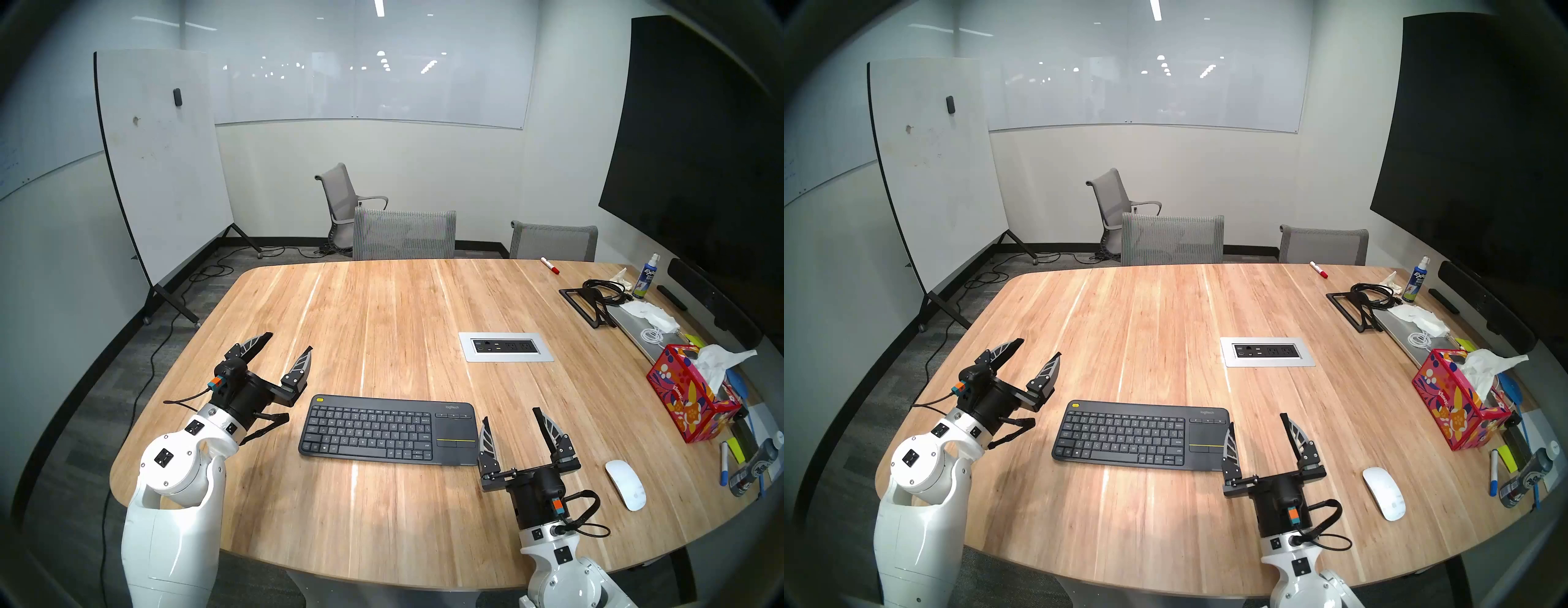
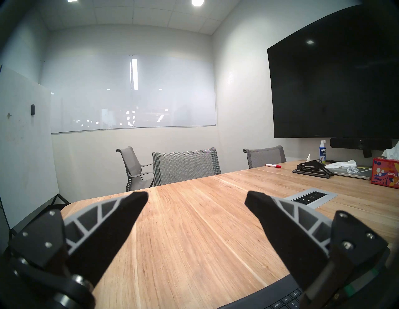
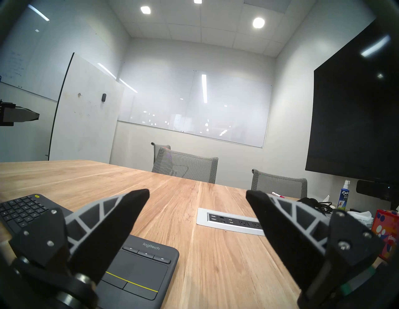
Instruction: Put the mouse beside the keyboard
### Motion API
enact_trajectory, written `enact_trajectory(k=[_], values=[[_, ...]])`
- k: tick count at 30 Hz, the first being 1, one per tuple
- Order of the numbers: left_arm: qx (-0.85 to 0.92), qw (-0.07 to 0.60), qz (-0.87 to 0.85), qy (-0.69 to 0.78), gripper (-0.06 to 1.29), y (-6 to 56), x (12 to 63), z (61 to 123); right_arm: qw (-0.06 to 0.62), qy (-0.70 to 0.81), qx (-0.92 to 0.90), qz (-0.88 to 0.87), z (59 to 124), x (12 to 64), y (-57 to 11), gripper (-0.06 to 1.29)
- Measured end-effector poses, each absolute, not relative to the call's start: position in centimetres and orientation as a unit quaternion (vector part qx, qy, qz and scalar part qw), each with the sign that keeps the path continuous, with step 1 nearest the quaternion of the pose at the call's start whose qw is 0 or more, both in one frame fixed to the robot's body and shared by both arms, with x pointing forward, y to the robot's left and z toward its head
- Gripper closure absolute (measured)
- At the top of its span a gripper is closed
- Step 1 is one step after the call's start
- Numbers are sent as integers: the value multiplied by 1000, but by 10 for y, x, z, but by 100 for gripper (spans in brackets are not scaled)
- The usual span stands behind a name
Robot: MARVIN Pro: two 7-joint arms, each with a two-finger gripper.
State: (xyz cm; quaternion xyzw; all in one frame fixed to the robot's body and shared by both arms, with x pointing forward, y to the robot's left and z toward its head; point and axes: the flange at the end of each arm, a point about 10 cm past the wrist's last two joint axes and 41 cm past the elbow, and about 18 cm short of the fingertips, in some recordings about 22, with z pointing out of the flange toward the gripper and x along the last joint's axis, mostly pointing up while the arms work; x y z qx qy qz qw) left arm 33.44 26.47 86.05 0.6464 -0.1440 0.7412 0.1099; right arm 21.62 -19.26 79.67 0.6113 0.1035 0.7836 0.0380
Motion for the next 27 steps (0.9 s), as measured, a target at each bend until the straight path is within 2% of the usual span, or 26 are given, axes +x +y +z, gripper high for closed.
enact_trajectory(k=[11, 27], values=[[646, 110, 741, -144, -2, 265, 334, 860, 39, 114, 603, 788, 798, 218, -196, 0], [646, 110, 741, -144, -2, 265, 334, 860, 114, 162, 583, 788, 815, 215, -248, 0]])
